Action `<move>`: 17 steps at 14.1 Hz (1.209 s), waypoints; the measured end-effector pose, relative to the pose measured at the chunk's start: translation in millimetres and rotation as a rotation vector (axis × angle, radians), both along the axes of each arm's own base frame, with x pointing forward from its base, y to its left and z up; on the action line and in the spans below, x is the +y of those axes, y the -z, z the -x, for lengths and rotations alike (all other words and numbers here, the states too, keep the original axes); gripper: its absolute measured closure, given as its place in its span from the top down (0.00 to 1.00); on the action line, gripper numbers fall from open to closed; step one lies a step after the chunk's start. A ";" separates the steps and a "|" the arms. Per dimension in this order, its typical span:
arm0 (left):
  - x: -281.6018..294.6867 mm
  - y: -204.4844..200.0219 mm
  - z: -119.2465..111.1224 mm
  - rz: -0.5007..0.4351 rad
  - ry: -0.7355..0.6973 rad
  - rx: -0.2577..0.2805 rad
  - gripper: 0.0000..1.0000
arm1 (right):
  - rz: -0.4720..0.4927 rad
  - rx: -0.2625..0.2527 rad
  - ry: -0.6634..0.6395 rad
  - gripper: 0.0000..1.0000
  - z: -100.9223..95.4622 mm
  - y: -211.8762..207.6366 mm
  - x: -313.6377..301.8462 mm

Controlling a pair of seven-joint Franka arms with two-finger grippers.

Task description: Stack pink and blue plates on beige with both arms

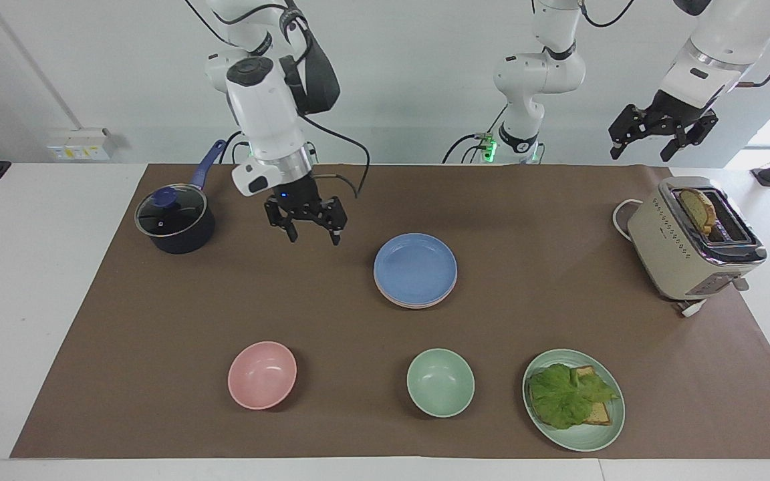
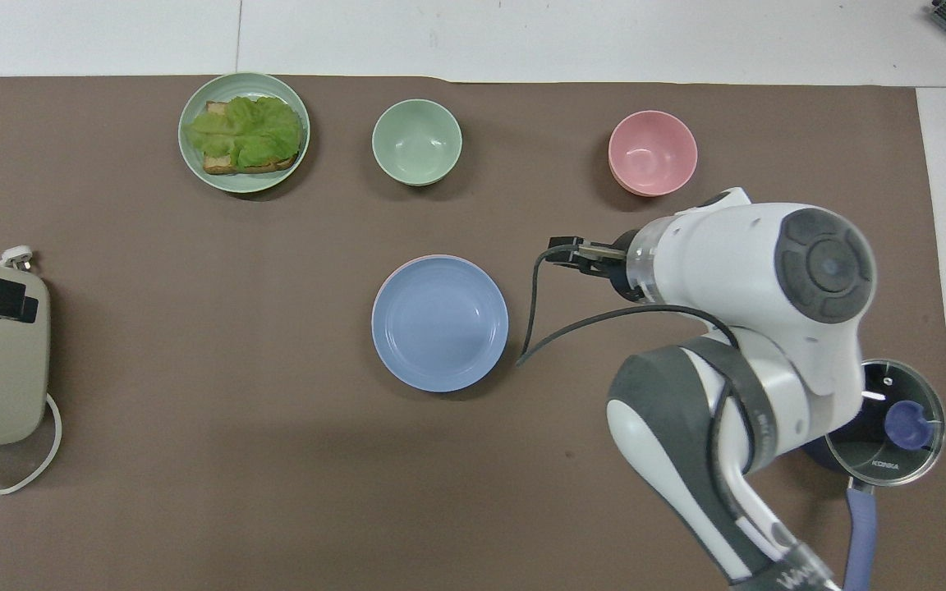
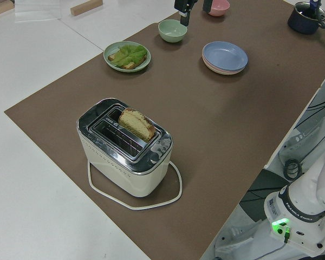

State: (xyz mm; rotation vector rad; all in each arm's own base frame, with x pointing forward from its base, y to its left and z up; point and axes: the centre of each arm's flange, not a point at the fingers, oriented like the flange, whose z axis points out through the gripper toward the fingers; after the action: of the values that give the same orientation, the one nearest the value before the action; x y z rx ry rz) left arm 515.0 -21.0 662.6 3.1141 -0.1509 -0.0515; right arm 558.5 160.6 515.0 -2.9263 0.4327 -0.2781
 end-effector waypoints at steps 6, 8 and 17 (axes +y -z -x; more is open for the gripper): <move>0.0 0.0 0.0 0.000 0.000 0.000 1.00 | 0.057 0.072 0.016 1.00 14.9 -87.7 -124.4; 0.0 0.0 0.0 0.000 0.000 0.000 1.00 | 0.066 0.086 0.002 1.00 17.3 -101.8 -146.7; 0.0 0.0 0.0 0.000 0.000 0.000 1.00 | 0.161 0.168 -0.080 1.00 24.2 -150.5 -159.4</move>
State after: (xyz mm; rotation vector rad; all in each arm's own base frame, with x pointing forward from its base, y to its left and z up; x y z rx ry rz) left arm 515.0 -21.0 662.6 3.1141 -0.1509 -0.0514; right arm 534.4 1.2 665.6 -3.1289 0.3292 -0.0591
